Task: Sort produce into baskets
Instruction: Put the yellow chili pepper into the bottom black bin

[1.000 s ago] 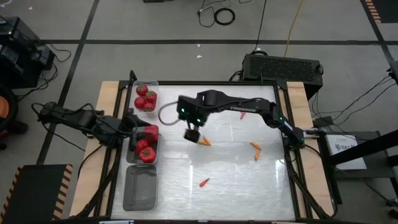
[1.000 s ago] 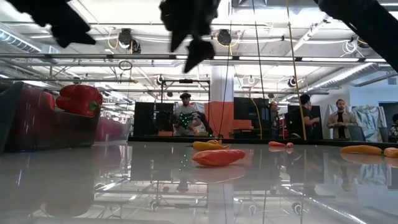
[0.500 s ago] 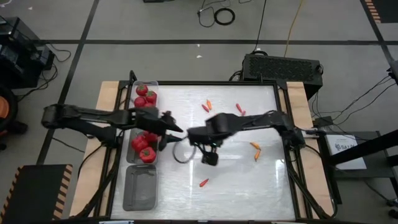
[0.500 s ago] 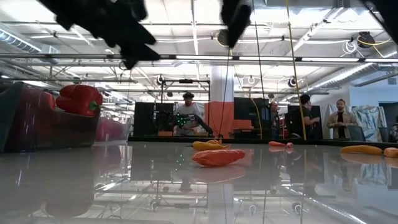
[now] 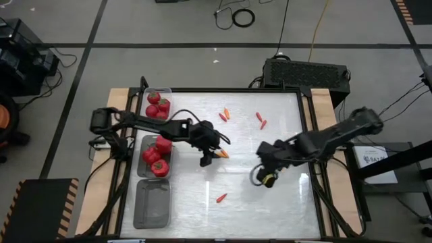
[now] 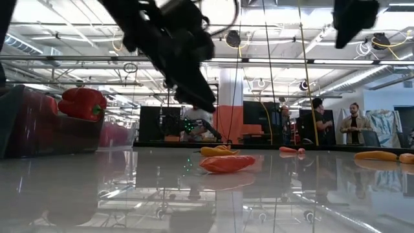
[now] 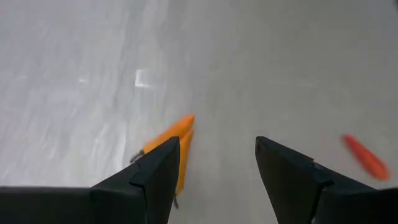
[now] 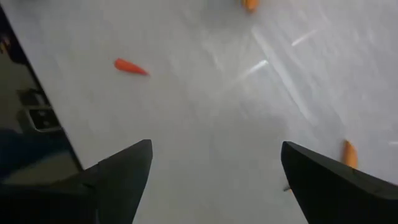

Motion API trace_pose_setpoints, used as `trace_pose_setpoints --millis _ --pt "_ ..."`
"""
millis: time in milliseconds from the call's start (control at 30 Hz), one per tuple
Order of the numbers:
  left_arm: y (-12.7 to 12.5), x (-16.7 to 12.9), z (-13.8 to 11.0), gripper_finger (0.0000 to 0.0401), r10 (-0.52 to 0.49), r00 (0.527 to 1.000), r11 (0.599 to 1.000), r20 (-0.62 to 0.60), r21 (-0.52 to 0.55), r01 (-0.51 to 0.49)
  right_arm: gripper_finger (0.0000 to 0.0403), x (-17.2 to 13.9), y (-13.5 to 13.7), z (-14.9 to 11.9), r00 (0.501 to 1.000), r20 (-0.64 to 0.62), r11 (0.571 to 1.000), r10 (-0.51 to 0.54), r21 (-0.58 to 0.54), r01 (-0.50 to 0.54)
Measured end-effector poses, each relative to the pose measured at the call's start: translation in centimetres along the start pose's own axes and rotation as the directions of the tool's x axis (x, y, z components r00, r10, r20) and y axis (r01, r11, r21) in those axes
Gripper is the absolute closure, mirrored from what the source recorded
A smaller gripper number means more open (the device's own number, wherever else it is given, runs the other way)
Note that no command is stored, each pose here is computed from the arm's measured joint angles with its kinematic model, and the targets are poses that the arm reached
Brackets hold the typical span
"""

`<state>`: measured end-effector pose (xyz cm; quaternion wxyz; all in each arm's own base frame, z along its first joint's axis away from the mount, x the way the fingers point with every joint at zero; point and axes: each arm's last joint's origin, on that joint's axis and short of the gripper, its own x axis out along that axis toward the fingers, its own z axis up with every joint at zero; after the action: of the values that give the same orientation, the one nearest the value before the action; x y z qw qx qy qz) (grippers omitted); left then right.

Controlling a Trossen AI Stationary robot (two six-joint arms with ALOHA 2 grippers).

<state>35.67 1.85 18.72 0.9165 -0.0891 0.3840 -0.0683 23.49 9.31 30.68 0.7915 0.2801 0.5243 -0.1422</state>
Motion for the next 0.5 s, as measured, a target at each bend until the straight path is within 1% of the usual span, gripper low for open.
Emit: trace_pose_setpoints --millis 100,200,333,433,500 --pt "0.4 1.4 -0.3 0.0185 0.019 0.999 1.000 -0.038 0.010 -0.019 0.0083 -0.1 -1.4 -1.9 0.999 0.037 1.000 0.000 0.030 -0.001" --pt "0.8 2.5 -0.6 0.0185 0.067 0.996 0.998 -0.057 0.012 -0.067 0.0128 -0.3 -2.5 -3.2 0.999 0.047 0.999 -0.004 0.034 0.003" --pt "1.1 3.5 -1.4 0.0185 0.099 0.990 0.995 -0.099 0.012 -0.099 0.0213 -0.5 -3.4 -4.2 0.998 0.059 1.000 0.001 0.019 -0.002" --pt "1.0 4.2 -1.9 0.0185 0.134 0.983 0.991 -0.124 0.021 -0.132 0.0287 -0.5 -3.9 -4.4 0.998 0.068 1.000 -0.001 0.016 0.000" --pt "0.8 4.5 -2.1 0.0185 0.138 0.982 0.990 -0.132 0.027 -0.136 0.0337 -0.5 -4.0 -4.4 0.996 0.087 1.000 -0.010 0.004 0.010"
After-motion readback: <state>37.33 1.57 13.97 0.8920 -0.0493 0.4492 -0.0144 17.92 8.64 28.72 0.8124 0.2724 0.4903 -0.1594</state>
